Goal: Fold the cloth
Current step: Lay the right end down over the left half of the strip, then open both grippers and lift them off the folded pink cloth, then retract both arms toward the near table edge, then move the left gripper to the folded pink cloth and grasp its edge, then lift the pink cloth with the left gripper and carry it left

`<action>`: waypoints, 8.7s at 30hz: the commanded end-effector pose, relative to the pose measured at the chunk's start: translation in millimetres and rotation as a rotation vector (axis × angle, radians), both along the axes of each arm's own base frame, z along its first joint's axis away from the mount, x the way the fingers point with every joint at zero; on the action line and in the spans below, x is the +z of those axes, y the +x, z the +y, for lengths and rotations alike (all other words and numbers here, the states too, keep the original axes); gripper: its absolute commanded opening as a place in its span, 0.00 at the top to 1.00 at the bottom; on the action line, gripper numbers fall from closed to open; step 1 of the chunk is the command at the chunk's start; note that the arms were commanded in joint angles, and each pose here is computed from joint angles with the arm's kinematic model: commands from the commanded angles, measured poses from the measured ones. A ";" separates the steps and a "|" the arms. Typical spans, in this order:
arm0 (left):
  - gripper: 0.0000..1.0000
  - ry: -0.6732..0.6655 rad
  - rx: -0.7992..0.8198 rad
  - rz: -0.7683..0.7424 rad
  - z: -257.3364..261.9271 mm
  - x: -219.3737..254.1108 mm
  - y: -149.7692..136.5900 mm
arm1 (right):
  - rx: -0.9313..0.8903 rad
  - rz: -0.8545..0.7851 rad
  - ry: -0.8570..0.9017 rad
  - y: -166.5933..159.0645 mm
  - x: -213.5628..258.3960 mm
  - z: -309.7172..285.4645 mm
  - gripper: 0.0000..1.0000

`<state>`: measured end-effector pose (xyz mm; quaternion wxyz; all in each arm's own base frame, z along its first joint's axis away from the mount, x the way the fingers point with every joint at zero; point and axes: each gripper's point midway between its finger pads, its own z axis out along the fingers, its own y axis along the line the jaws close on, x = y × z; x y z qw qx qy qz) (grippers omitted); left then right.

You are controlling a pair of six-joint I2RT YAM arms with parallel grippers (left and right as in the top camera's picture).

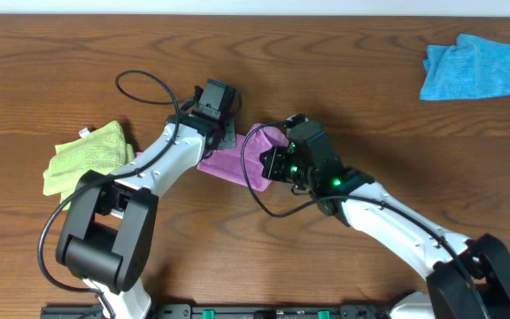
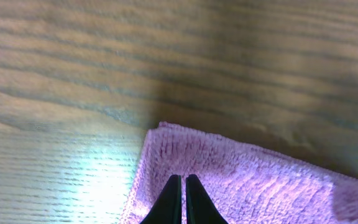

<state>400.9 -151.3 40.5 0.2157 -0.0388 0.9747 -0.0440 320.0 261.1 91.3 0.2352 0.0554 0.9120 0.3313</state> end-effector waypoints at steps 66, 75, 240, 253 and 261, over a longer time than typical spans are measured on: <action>0.94 0.014 0.213 -0.197 97.8 125.7 9.4 | 0.151 -0.128 -0.160 49.7 -36.1 121.5 0.78; 0.94 0.013 0.213 -0.203 98.0 128.4 8.8 | 0.186 -0.145 -0.128 50.0 -26.5 130.7 0.40; 0.17 -0.770 0.690 -0.014 28.5 -57.4 -61.2 | -0.442 -0.384 -0.517 -139.9 73.7 -257.1 0.01; 0.94 -0.766 0.501 -0.007 12.7 -51.6 -65.5 | -0.441 -0.384 -0.518 -140.0 73.6 -257.1 0.01; 0.94 -0.788 0.331 -0.038 -1.6 -28.4 -67.6 | -0.441 -0.384 -0.518 -140.0 73.6 -257.1 0.01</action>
